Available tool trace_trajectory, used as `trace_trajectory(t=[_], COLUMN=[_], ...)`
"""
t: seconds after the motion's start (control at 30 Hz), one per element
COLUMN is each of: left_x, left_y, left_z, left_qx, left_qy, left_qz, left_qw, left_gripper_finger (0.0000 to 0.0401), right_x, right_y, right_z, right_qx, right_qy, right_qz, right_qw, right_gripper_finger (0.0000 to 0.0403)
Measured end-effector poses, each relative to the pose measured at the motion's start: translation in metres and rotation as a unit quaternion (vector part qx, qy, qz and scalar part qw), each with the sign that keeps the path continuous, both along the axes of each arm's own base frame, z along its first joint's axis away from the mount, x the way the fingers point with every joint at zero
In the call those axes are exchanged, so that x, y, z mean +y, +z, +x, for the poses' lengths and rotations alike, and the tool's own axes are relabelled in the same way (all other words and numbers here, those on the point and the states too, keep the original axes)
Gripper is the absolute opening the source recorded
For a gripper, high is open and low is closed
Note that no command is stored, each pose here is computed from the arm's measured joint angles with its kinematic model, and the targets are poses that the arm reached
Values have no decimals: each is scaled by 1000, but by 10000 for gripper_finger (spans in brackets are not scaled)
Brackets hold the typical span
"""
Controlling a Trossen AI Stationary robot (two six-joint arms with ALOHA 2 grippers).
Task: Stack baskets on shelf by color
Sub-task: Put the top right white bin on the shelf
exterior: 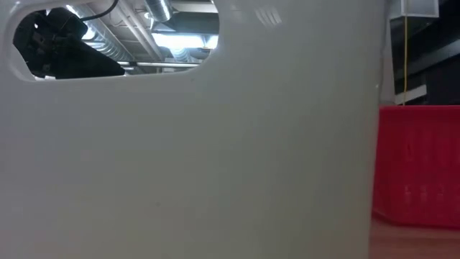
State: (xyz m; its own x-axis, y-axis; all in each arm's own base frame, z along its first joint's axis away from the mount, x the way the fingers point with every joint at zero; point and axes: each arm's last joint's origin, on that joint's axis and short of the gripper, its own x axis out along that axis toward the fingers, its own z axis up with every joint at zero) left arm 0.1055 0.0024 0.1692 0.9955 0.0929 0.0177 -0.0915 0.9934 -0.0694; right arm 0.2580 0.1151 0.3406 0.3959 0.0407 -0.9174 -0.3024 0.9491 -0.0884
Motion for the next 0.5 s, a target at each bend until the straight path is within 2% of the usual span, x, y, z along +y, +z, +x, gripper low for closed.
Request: trace_trajectory(t=[0.13,0.27,0.4,0.5], left_x=[0,0,0,0], left_y=[0,0,0,0], left_z=[0,0,0,0], left_qx=[0,0,0,0], left_qy=[0,0,0,0], left_qz=[0,0,0,0], left_qw=[1000,1000,1000,1000], left_gripper_finger=[74,74,74,74], right_x=[-13,-43,-90,-130], right_y=[20,35,43,42], right_z=[6,12,13,10], right_qx=[-64,-71,-34,2], right_qy=[15,-2,-33,-32], right_qz=[-109,-177,-203,-169], right_qw=[992,982,978,985], right_gripper_finger=[1,1,1,0])
